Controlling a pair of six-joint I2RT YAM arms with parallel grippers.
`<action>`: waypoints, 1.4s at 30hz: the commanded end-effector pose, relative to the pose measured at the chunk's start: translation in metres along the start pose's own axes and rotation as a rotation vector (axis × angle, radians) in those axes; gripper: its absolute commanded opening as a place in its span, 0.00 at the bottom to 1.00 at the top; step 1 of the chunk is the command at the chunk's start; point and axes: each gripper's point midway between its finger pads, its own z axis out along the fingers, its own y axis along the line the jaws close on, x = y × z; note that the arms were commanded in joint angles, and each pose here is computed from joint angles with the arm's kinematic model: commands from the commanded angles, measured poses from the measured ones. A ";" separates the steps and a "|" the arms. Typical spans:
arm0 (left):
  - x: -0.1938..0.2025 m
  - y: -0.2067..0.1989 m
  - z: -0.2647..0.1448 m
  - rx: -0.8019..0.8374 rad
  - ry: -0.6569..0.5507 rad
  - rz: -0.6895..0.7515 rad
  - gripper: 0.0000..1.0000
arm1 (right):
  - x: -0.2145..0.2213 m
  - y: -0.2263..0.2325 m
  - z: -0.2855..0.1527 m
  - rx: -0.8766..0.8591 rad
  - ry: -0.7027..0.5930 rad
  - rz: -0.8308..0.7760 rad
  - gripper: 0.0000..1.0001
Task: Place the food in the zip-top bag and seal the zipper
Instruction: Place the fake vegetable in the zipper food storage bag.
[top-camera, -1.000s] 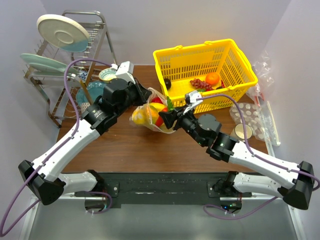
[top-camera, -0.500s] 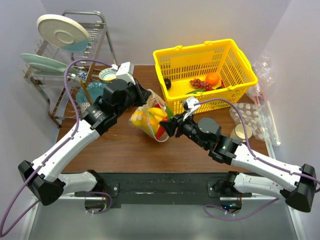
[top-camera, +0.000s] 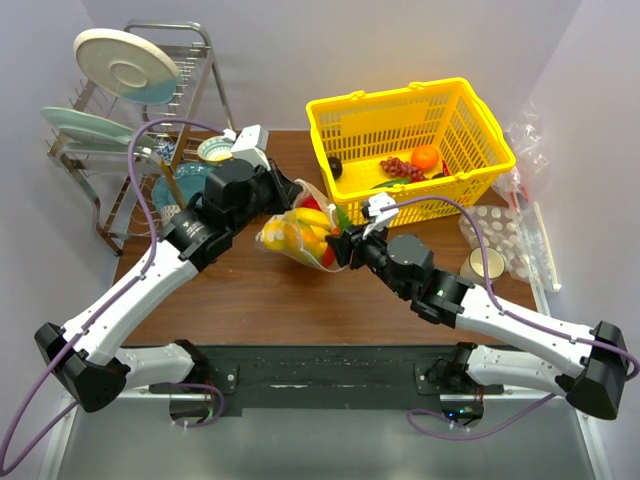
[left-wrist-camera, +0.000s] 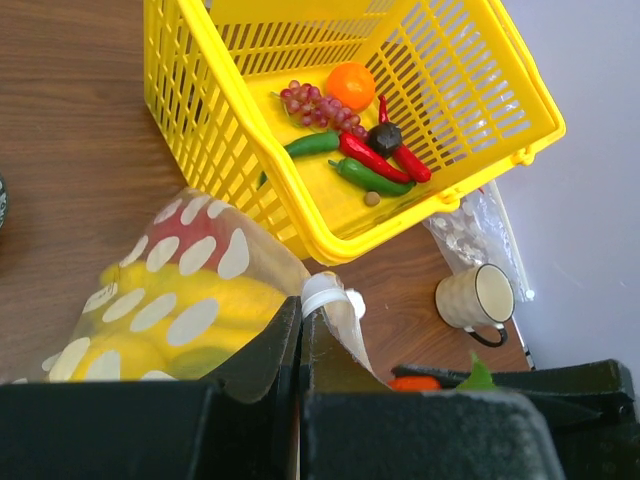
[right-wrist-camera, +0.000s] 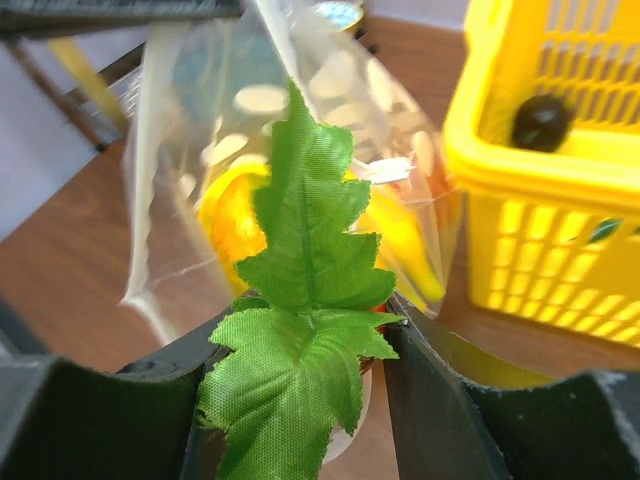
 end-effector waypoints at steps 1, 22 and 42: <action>-0.025 -0.017 -0.009 0.076 -0.085 -0.003 0.00 | -0.065 -0.014 0.005 0.127 -0.188 -0.053 0.07; -0.031 -0.057 -0.018 0.238 -0.034 -0.075 0.00 | -0.094 0.028 0.029 -0.077 -0.539 -0.210 0.15; -0.041 -0.062 -0.028 0.245 -0.046 -0.070 0.00 | -0.055 0.032 0.052 -0.101 -0.441 -0.219 0.64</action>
